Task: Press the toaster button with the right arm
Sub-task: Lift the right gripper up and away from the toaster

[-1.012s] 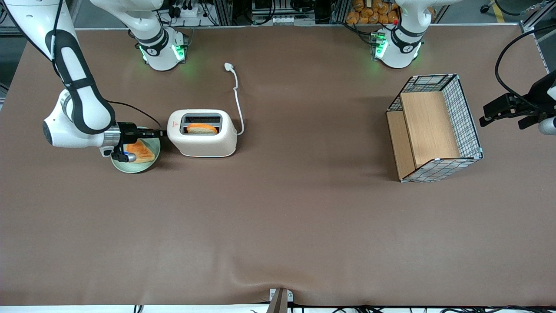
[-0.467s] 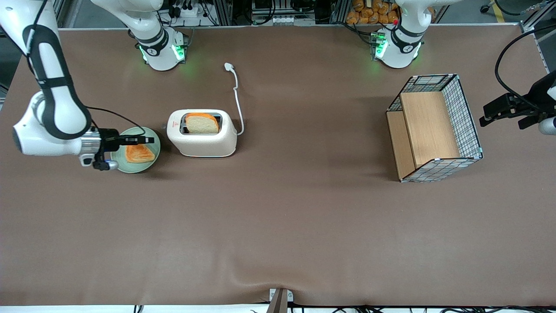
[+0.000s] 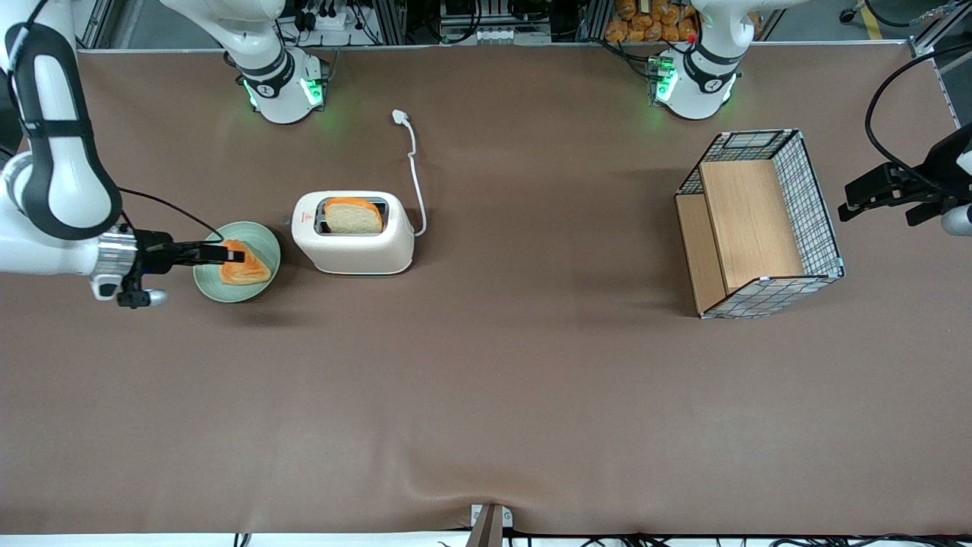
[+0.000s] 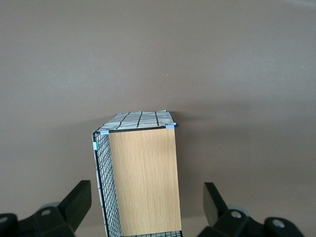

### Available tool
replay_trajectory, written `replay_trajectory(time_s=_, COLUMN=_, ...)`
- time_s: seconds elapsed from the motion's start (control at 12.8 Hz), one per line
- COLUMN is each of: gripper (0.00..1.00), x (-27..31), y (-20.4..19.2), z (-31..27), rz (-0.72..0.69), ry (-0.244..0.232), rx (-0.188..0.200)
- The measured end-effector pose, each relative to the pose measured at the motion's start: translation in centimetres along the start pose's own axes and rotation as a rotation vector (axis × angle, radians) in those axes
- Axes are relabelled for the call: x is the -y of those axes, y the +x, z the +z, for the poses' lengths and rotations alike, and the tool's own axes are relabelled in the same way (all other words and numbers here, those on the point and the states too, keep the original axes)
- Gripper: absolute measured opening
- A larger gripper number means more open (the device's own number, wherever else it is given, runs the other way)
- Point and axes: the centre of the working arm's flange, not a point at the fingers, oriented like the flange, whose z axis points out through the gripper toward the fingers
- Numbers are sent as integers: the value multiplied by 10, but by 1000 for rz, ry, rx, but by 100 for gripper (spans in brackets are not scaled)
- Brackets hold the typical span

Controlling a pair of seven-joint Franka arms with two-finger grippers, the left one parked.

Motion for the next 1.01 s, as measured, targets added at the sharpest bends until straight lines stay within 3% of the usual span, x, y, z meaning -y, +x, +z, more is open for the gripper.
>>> replay_trajectory(time_s=0.08, gripper=100, x=6, y=2, z=-19, rz=-30, ry=-52, rx=-23)
replay_trajectory(time_s=0.23, gripper=100, x=21, y=1, z=-61, rz=-74, ry=-170, rx=-70)
replay_trajectory(time_s=0.39, gripper=100, x=36, y=-5, z=-98, rz=-103, ry=-258, rx=-121)
replay_trajectory(time_s=0.62, gripper=100, x=66, y=-19, z=-125, rz=-122, ry=-326, rx=-163)
replay_trajectory(time_s=1.01, gripper=100, x=152, y=-37, z=-116, rz=-102, ry=-421, rx=-173)
